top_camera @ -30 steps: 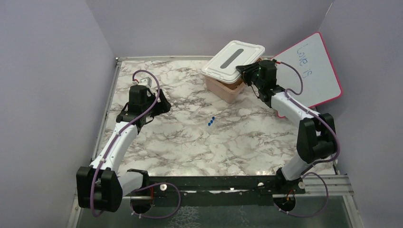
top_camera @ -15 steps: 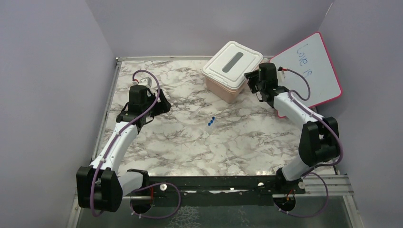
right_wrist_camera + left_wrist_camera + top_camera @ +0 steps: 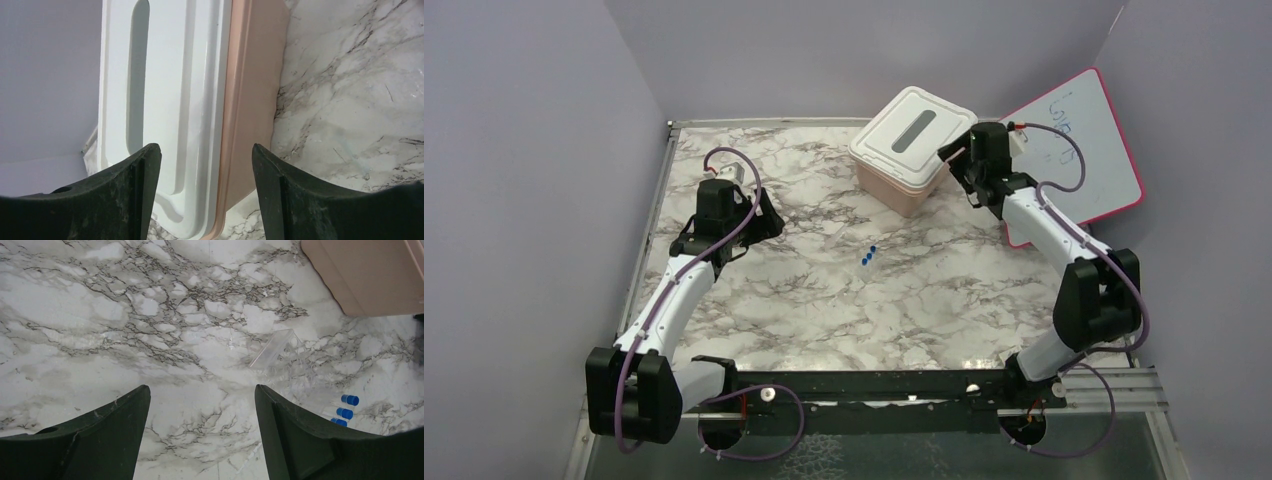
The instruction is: Organize the chemistry lab equipment
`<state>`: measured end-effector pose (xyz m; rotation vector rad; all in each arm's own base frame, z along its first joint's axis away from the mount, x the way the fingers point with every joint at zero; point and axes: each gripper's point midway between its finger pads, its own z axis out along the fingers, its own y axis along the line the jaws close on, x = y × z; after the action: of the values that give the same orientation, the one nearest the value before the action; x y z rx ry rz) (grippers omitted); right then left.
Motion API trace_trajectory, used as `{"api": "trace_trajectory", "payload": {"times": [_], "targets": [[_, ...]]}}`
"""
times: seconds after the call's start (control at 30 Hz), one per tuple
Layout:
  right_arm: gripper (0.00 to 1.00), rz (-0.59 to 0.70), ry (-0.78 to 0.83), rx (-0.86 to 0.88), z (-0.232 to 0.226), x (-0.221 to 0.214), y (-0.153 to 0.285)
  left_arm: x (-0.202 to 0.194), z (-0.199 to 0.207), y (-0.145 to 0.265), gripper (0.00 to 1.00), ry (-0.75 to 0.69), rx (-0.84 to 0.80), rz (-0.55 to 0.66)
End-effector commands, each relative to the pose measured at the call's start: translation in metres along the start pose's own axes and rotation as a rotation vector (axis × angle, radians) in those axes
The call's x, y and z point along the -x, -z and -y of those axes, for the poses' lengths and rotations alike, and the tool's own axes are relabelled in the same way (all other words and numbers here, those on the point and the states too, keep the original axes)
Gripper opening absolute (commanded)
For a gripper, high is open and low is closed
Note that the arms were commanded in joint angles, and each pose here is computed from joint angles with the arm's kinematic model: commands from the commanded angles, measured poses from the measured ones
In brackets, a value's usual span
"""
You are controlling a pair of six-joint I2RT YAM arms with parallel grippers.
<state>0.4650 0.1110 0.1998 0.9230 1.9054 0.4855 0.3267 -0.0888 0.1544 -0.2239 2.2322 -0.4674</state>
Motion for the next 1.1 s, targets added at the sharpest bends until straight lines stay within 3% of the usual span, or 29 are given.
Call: {"api": "trace_trajectory", "payload": {"times": [0.0, 0.2, 0.43, 0.53, 0.73, 1.07], "targets": [[0.71, -0.084, 0.129, -0.017, 0.007, -0.016, -0.009, 0.004, 0.002, -0.001, 0.79, -0.013, -0.006, 0.019], [0.7, -0.153, 0.16, -0.032, 0.019, -0.035, -0.017, 0.004, 0.002, -0.001, 0.79, -0.013, -0.006, 0.019], [0.52, -0.193, 0.123, -0.116, 0.047, -0.051, -0.012, 0.004, 0.003, -0.001, 0.79, -0.014, -0.01, 0.019], [0.49, -0.186, 0.099, -0.13, 0.054, -0.052, -0.007, 0.004, 0.003, -0.002, 0.79, -0.012, -0.009, 0.018], [0.5, -0.215, 0.154, -0.08, 0.048, -0.056, -0.006, 0.003, 0.003, -0.002, 0.79, -0.012, -0.01, 0.015], [0.64, -0.257, 0.267, -0.031, 0.025, -0.052, -0.016, 0.004, 0.003, -0.002, 0.79, -0.01, -0.012, 0.016]]}}
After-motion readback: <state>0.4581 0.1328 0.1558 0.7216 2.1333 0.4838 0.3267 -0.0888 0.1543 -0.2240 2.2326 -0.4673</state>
